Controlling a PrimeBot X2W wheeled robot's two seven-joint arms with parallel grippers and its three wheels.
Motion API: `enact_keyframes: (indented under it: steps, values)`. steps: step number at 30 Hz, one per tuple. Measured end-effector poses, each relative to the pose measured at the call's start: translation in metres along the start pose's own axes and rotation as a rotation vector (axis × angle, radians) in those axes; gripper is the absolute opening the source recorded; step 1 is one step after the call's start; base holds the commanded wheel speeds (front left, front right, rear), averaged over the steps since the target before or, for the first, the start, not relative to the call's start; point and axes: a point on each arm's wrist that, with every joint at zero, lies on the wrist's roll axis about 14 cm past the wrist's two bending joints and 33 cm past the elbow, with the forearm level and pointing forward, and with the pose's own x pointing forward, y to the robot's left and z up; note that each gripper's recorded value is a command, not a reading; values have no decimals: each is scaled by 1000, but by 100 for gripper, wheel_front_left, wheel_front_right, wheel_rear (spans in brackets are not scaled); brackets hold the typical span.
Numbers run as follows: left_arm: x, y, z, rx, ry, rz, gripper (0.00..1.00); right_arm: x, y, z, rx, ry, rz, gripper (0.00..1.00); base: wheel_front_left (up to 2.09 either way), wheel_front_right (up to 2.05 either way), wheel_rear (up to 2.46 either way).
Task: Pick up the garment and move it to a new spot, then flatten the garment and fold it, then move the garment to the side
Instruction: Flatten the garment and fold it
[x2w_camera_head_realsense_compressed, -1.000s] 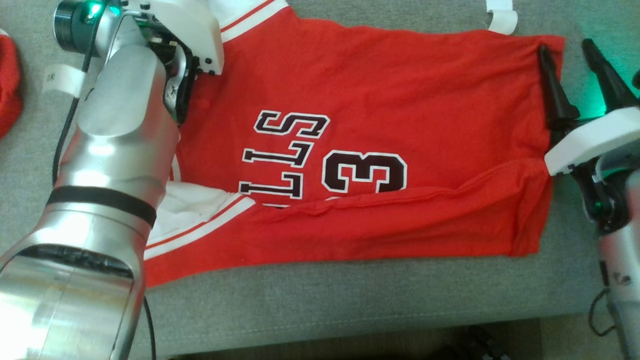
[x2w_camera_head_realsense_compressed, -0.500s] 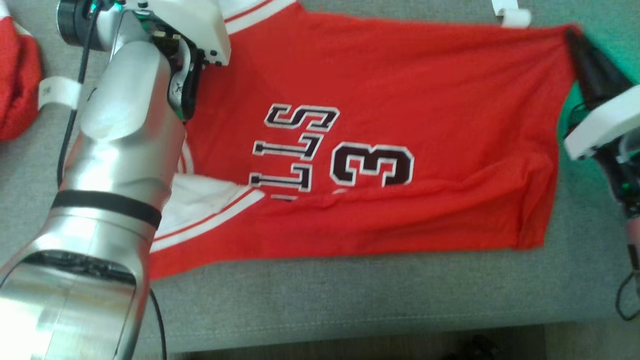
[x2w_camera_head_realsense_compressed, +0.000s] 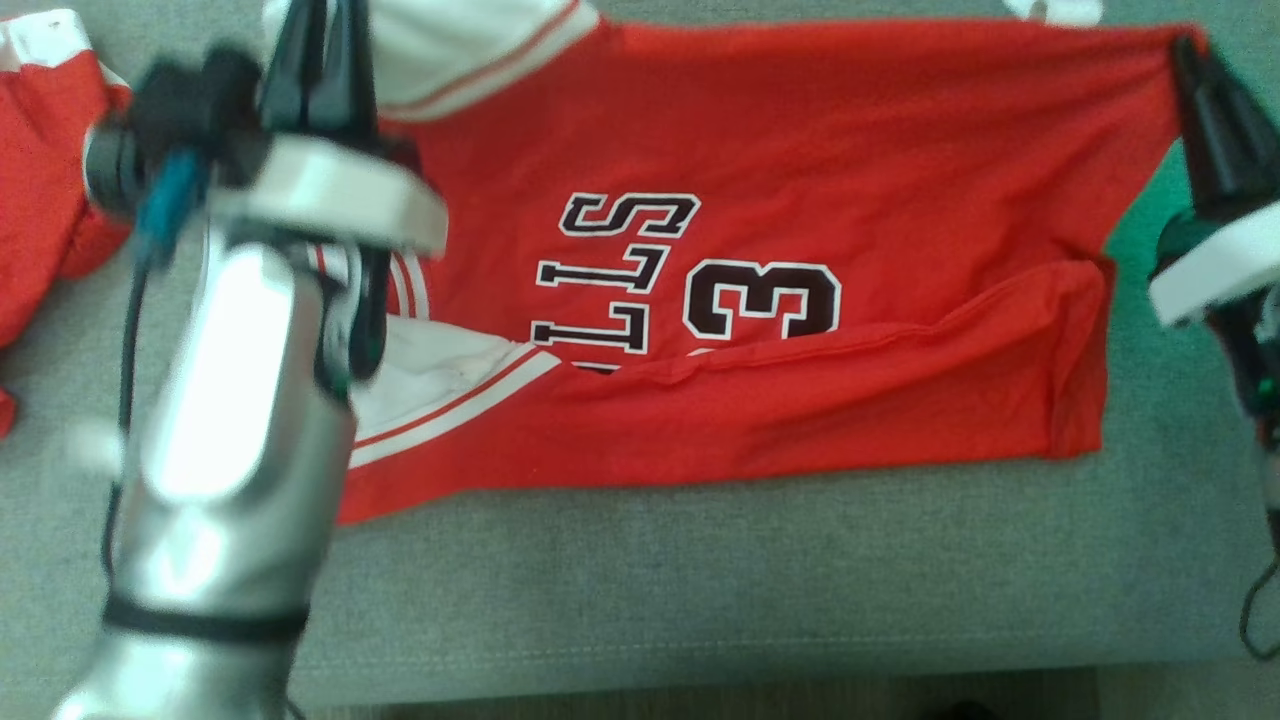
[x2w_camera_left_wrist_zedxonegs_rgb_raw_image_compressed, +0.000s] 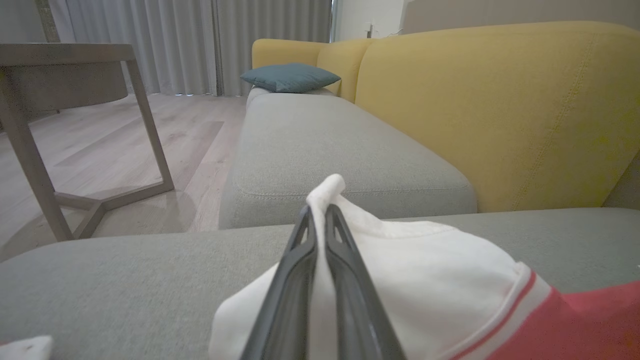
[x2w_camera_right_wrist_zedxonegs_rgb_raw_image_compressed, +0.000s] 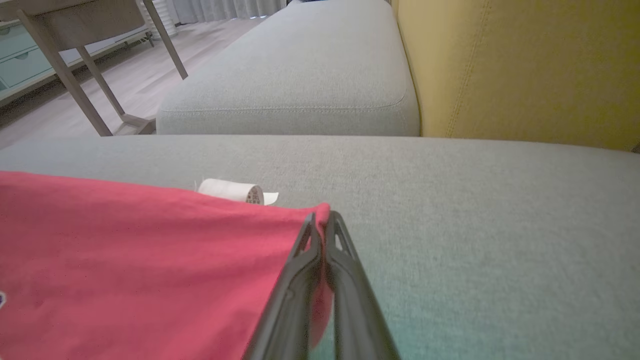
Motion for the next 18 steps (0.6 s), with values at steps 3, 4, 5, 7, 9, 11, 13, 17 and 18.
enact_keyframes:
  steps: [3,4,5,7,9,11,13,17,18]
  values:
    - [-24,1,0,-12,-7,19,0,-9,6,-11,18,24,13,0,0,0,0]
    - [-33,2,-5,-15,8,26,0,-12,7,-15,22,34,16,0,0,0,0]
    - [-51,2,-17,-22,46,37,0,-18,12,-23,29,53,26,0,0,0,0]
    - [-67,4,-28,-32,82,56,0,-22,15,-28,41,65,31,0,0,0,0]
    - [-80,6,-35,-39,107,74,0,-26,18,-30,51,69,37,0,0,0,0]
    - [-89,7,-40,-46,127,82,0,-30,22,-34,59,83,46,0,0,0,0]
    - [-98,7,-47,-57,154,85,0,-35,27,-40,69,98,52,0,0,0,0]
    - [-113,6,-59,-74,201,93,0,-47,34,-52,85,127,60,0,0,0,0]
    - [-117,7,-61,-76,212,97,0,-50,36,-54,92,135,63,0,0,0,0]
